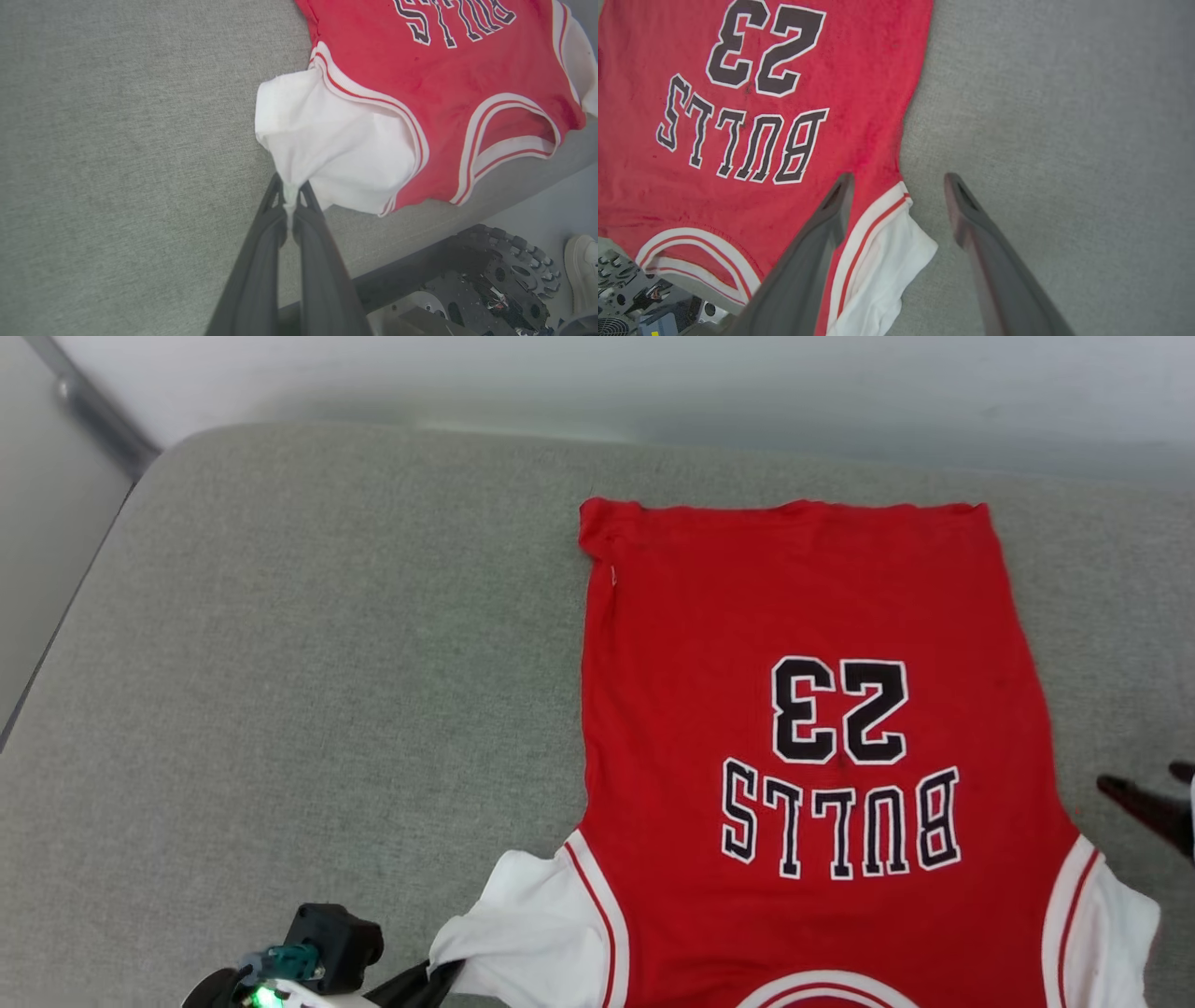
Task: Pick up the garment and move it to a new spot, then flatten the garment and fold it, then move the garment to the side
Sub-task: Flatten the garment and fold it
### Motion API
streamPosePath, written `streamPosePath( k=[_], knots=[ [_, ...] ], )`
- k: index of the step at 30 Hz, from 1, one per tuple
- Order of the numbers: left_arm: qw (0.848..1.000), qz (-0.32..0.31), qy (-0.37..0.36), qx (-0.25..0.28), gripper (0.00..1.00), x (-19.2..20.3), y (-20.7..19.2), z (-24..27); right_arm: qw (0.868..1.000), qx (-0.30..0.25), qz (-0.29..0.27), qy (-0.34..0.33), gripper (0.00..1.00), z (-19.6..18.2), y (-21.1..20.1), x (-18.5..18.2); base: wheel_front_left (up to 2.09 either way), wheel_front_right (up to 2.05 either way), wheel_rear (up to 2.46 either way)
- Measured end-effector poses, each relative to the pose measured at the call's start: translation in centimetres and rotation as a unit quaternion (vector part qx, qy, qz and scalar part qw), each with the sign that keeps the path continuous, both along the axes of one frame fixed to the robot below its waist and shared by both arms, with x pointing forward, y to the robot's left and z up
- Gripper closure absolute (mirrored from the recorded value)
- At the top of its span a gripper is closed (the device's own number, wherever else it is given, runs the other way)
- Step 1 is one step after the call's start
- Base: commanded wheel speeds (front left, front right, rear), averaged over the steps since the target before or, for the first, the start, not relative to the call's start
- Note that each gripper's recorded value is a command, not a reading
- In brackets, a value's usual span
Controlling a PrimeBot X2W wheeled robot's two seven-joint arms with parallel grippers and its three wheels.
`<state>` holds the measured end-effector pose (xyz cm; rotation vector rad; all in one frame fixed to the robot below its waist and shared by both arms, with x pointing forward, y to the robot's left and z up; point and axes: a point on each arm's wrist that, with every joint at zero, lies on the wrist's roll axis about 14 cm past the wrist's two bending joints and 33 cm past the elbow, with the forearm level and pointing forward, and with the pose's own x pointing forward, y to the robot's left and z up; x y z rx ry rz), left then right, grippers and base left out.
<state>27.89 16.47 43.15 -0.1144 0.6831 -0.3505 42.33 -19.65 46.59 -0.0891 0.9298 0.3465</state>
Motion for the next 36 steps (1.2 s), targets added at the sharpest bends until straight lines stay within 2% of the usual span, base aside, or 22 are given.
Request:
streamPosePath(
  k=[7,11,20,28,36],
  knots=[
    [1.000,-0.003,0.016,-0.002,1.00,0.8,-0.7,-0.3,1.000,-0.020,0.014,0.013,0.00,0.6,2.1,7.4,0.00,0.00,0.00],
    [0.999,-0.016,0.035,0.013,1.00,1.1,-0.8,-1.1,0.999,-0.027,0.008,0.025,0.00,0.2,3.3,12.0,0.00,0.00,0.00],
    [0.999,0.017,0.041,0.010,1.00,2.4,-0.4,-1.9,0.994,-0.053,-0.016,0.090,0.00,-4.3,5.2,18.4,0.00,0.00,0.00],
    [0.998,0.034,0.057,0.011,1.00,2.7,0.0,-2.8,0.991,-0.050,-0.033,0.116,0.00,-7.9,6.9,21.3,0.00,0.00,0.00],
    [0.997,0.040,0.060,0.017,1.00,3.1,0.5,-3.4,0.987,-0.060,-0.026,0.146,0.00,-11.3,8.1,21.3,0.00,0.00,0.00]
  ],
)
